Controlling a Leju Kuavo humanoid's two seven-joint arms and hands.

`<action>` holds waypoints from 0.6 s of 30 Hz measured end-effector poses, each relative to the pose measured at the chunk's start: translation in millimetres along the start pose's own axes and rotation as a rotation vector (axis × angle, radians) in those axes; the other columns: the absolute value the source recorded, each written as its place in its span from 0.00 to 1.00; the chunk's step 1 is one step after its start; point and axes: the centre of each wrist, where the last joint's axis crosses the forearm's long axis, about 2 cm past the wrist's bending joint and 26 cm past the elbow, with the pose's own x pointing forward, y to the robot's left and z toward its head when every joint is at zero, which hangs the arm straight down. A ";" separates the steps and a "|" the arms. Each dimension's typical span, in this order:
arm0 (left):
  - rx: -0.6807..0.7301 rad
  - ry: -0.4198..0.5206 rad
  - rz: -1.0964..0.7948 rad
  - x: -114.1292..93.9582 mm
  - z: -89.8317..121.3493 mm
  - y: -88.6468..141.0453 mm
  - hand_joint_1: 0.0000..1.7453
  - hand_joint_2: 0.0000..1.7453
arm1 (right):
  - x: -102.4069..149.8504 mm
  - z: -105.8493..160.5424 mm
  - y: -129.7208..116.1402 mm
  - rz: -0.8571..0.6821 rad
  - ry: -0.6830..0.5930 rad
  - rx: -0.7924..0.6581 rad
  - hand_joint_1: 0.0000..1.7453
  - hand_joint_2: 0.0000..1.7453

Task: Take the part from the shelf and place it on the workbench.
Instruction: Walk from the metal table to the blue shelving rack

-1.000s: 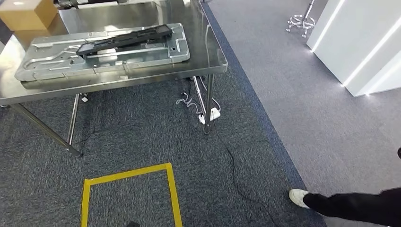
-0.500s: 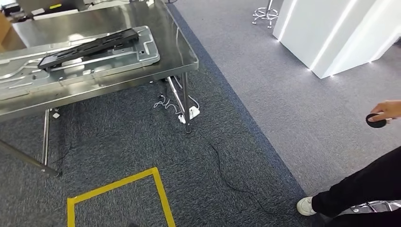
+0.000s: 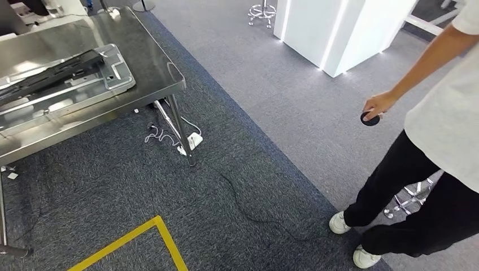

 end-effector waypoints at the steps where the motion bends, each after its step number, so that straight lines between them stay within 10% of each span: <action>1: 0.002 -0.004 -0.003 1.1 0.0 0.2 0.00 0.00 | -0.6 0.0 0.3 0.000 -0.006 0.002 0.00 1.00; 18: 0.057 0.062 0.011 1.1 -1.4 5.1 0.00 0.00 | 3.1 3.0 7.0 -0.003 -0.042 0.031 0.00 1.00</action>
